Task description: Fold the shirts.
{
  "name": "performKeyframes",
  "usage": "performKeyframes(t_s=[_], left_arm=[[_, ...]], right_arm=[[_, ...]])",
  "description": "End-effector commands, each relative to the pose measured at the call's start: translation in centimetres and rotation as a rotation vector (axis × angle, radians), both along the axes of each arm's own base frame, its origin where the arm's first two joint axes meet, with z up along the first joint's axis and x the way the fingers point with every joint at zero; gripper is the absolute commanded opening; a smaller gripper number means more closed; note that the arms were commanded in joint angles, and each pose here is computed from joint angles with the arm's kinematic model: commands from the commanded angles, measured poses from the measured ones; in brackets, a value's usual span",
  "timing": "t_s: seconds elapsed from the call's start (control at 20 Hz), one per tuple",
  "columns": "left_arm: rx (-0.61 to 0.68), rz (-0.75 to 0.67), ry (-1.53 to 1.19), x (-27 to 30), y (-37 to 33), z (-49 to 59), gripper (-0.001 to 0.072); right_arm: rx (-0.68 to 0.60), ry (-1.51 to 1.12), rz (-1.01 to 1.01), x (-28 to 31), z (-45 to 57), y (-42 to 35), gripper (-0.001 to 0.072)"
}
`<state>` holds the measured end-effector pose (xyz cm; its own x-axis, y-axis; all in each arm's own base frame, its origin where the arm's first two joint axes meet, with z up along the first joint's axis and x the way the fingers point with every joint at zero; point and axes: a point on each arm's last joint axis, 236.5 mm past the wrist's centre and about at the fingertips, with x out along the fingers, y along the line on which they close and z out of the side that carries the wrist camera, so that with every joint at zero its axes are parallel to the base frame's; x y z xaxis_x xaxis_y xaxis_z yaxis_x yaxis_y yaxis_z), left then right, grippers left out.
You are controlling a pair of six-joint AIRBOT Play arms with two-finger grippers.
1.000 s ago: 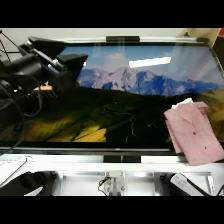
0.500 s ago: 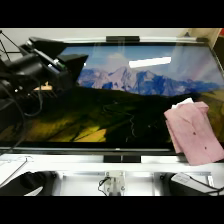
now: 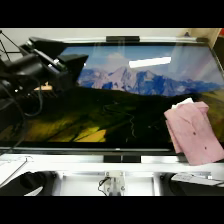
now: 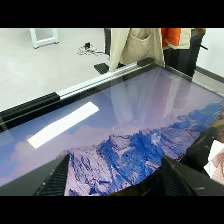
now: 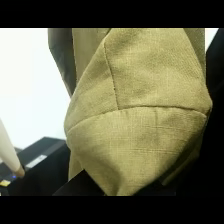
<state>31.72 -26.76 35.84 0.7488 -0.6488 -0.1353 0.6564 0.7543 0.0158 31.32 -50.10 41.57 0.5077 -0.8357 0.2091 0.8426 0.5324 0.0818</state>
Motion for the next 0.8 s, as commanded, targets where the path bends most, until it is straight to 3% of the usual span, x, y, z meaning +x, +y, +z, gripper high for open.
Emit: performKeyframes(t_s=[0.0, 0.4, 0.75], left_arm=[[-0.021, 0.003, 0.027, 0.0, 0.0, -0.2, 0.0659], [-0.047, 0.001, 0.05, -0.2, -0.3, -0.2, 0.0659], [-0.038, 0.001, 0.06, 0.1, -0.6, -0.7, 0.0659]], right_arm=[[-0.025, -0.026, 0.002, 0.7, 0.9, -1.2, 0.0052], [0.035, -0.073, -0.059, -2.6, -1.2, -4.7, 0.0052], [0.008, -0.069, -0.182, -9.9, 1.0, -6.0, 0.0052]])
